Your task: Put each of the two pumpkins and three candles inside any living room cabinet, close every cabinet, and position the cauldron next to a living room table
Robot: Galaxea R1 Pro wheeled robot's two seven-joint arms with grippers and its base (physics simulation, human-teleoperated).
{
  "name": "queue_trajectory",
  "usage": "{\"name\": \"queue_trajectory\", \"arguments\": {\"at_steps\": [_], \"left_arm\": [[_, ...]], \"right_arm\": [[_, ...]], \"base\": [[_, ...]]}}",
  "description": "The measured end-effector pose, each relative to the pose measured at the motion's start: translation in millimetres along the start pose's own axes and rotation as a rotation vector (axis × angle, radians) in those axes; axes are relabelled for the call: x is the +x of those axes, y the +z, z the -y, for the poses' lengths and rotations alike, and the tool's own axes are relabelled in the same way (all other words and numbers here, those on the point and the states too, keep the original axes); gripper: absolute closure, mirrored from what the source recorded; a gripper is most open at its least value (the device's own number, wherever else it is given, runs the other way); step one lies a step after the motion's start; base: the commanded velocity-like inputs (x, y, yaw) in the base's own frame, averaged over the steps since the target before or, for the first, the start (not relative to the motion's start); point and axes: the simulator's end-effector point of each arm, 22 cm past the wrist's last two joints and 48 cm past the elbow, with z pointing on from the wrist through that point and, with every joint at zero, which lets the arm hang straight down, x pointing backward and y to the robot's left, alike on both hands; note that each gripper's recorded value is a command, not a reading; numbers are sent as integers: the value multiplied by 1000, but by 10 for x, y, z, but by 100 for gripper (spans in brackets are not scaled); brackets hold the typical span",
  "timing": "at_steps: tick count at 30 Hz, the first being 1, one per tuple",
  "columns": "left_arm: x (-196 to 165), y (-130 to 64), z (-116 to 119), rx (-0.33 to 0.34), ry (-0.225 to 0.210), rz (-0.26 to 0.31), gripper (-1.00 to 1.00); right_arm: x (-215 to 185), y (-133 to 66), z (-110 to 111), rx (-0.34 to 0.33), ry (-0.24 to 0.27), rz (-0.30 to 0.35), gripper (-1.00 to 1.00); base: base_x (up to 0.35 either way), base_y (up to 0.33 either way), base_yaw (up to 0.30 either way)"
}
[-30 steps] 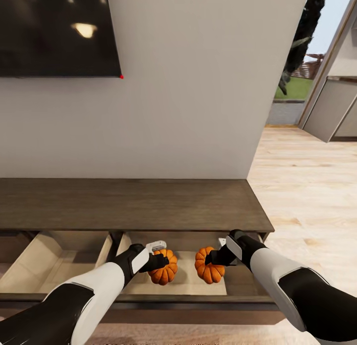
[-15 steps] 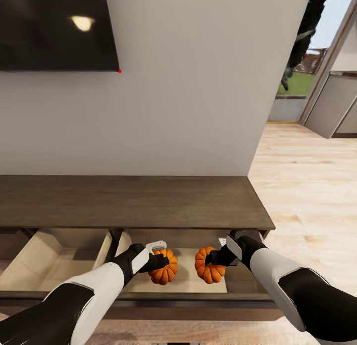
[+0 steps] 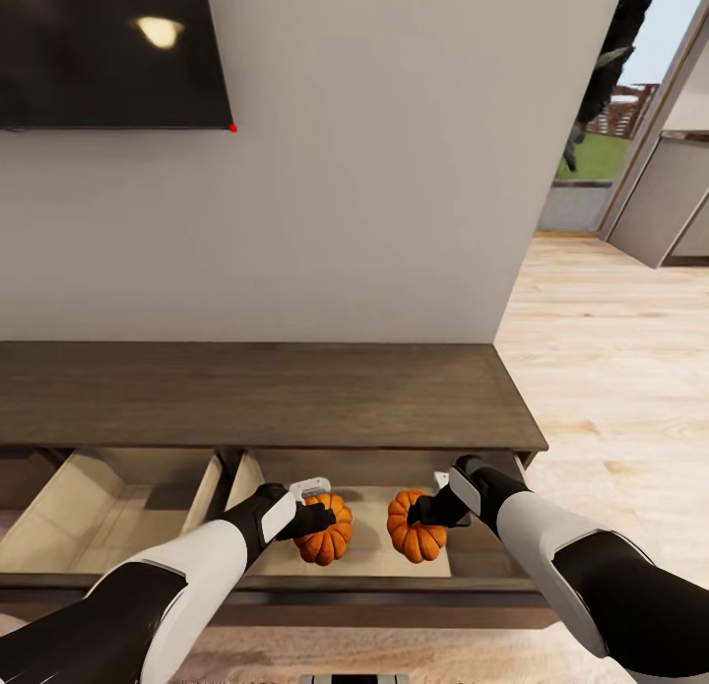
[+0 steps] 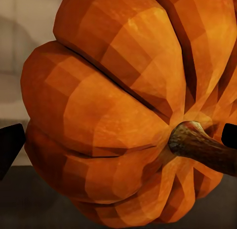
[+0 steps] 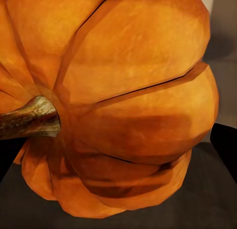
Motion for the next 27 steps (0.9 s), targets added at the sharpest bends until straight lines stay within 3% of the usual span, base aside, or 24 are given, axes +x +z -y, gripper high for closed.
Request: {"name": "queue_trajectory", "arguments": {"at_steps": [16, 27], "left_arm": [[18, 37, -13, -1, -3, -3, 100], [29, 67, -70, -13, -9, 19, 100]], "right_arm": [[18, 44, 11, 1, 1, -6, 100], [-52, 94, 41, 8, 2, 53, 100]], "base": [[0, 0, 0], [0, 0, 0]]}}
